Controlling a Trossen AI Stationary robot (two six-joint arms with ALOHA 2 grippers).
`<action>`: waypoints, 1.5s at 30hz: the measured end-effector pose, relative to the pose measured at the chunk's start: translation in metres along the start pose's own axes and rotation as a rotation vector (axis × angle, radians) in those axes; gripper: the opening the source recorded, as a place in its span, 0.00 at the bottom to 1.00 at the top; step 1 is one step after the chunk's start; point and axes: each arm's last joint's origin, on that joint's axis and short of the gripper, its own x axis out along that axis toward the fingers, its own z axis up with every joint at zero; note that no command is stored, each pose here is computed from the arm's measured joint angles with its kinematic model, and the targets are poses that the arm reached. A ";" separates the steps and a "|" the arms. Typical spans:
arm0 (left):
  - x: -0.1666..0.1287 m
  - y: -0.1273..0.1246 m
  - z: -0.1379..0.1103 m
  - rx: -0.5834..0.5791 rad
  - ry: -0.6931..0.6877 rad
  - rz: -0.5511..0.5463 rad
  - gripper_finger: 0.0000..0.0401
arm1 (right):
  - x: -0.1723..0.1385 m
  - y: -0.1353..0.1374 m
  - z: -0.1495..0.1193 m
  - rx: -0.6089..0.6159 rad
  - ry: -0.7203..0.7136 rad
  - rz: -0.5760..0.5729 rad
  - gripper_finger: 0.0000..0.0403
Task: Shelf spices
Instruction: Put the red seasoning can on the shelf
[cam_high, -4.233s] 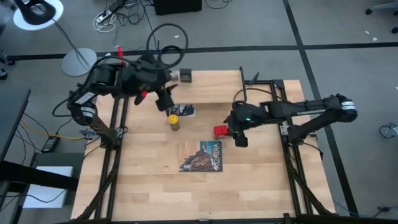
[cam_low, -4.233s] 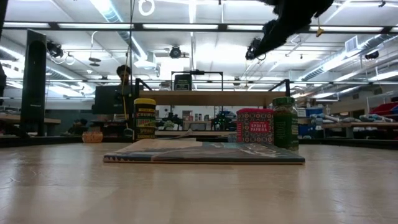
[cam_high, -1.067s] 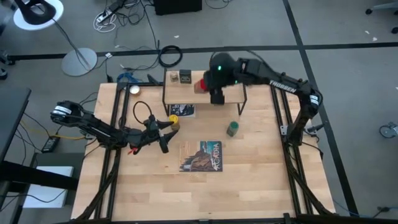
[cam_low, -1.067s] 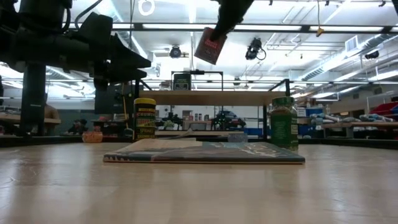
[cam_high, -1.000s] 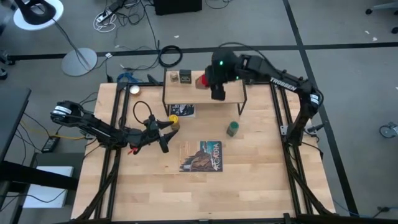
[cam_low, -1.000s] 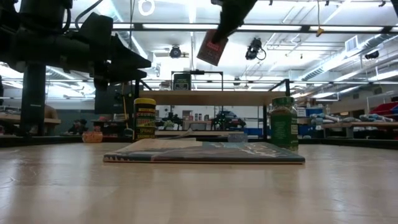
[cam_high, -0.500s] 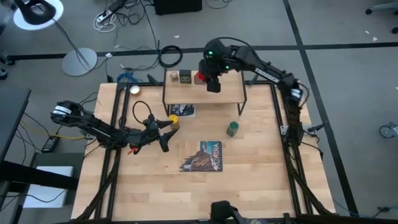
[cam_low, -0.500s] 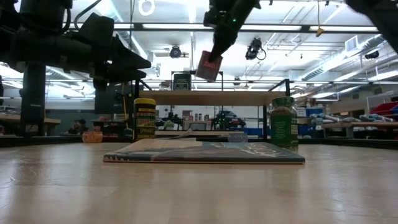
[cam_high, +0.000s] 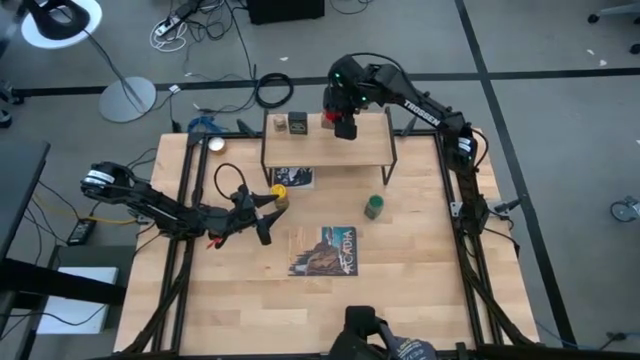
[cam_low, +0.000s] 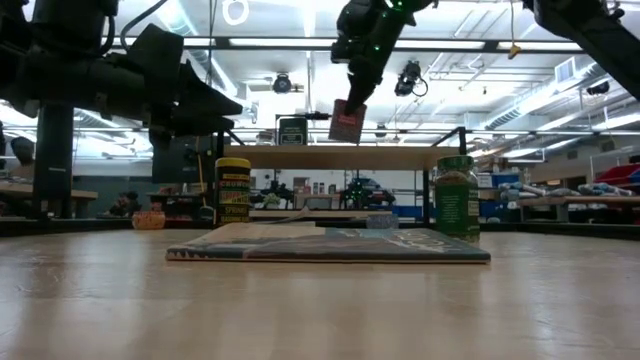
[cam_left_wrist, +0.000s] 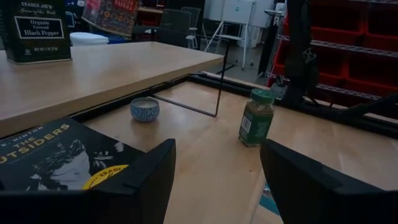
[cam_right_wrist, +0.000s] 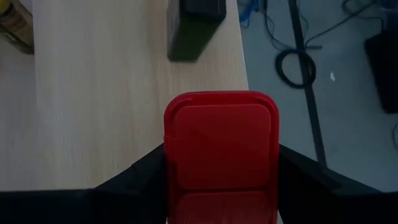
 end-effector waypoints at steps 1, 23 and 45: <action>0.000 0.000 0.000 0.003 0.004 0.001 0.59 | 0.000 -0.001 -0.001 0.003 0.007 0.003 0.55; 0.000 0.000 -0.002 -0.032 0.022 -0.009 0.59 | 0.025 0.013 0.005 0.037 0.013 0.092 0.57; 0.000 0.000 -0.003 -0.030 0.029 -0.024 0.59 | 0.021 0.036 0.024 -0.079 -0.031 0.034 0.65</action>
